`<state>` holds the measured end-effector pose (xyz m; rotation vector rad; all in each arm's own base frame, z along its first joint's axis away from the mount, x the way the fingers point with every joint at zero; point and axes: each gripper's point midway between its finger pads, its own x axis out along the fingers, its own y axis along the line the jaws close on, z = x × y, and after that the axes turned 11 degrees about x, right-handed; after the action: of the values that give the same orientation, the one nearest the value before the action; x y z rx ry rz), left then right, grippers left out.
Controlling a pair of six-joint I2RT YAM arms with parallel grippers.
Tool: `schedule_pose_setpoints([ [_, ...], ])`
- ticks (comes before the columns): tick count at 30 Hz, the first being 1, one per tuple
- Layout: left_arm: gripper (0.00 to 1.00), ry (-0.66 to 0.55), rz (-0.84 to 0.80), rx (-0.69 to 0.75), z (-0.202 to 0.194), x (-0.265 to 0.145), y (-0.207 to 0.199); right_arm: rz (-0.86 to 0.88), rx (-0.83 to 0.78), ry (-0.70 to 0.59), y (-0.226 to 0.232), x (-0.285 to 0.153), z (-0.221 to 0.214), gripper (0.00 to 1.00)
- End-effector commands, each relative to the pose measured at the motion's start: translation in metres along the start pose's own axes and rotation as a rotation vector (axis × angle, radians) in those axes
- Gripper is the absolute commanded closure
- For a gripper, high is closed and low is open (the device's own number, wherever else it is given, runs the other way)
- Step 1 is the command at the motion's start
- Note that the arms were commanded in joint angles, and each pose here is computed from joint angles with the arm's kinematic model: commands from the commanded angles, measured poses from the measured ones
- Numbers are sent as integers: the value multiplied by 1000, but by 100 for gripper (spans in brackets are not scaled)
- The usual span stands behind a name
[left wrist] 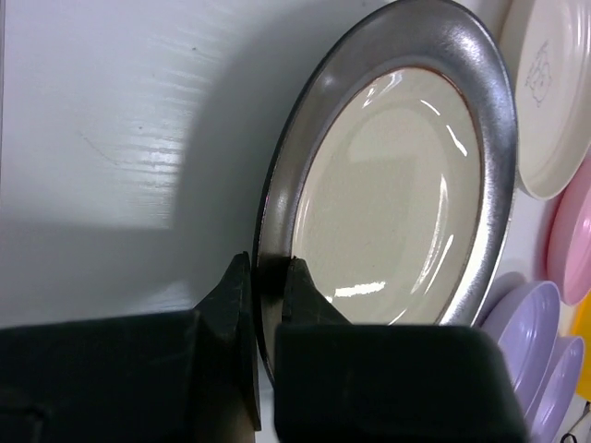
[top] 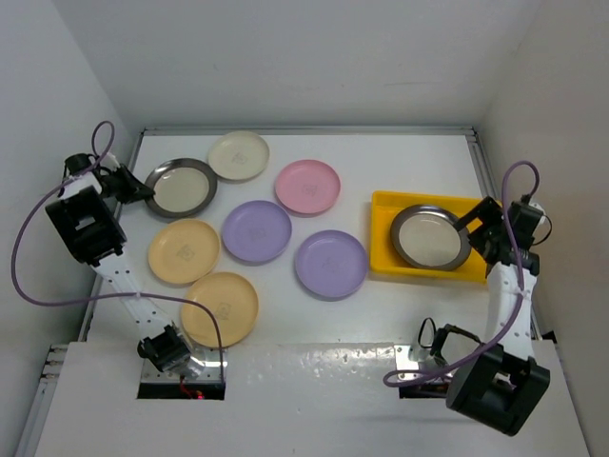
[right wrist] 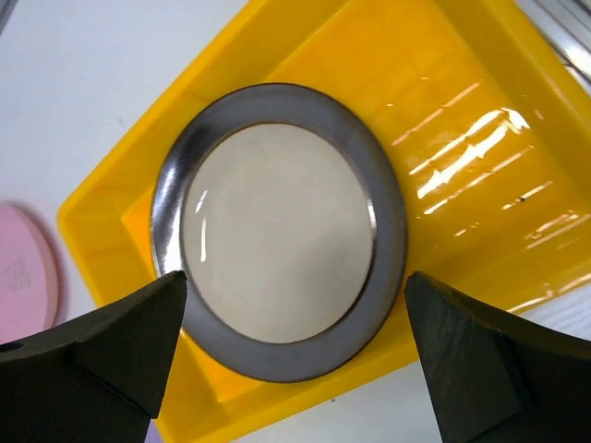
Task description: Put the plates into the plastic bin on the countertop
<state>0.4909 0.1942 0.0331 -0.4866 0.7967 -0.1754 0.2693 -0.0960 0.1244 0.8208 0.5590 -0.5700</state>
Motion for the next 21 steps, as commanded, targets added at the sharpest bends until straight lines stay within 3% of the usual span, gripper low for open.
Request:
schedule_pose_setpoints([
  [1,100,-68,51,161,43,-34,-13,134,-99,-6,38,-14,11,0],
  [4,100,-199,83,367,101,-87,-65,184,-197,23,57,-19,7,0],
  [8,100,-311,113,548,139,-133,-135,282,-299,57,92,-28,1,0],
  [12,100,-323,98,633,139,-152,-183,408,-368,96,130,-37,-11,0],
  [17,100,-230,74,837,118,-154,-250,608,-516,177,182,-54,-54,0],
  [18,100,-227,40,887,111,-156,-279,691,-586,188,203,-62,-73,6],
  [19,100,-228,22,935,109,-157,-293,727,-611,196,210,-66,-80,19],
  [20,100,-249,5,975,111,-164,-311,794,-645,228,220,-76,-94,50],
  [21,100,-254,-58,1023,102,-163,-340,852,-663,215,236,-79,-99,62],
])
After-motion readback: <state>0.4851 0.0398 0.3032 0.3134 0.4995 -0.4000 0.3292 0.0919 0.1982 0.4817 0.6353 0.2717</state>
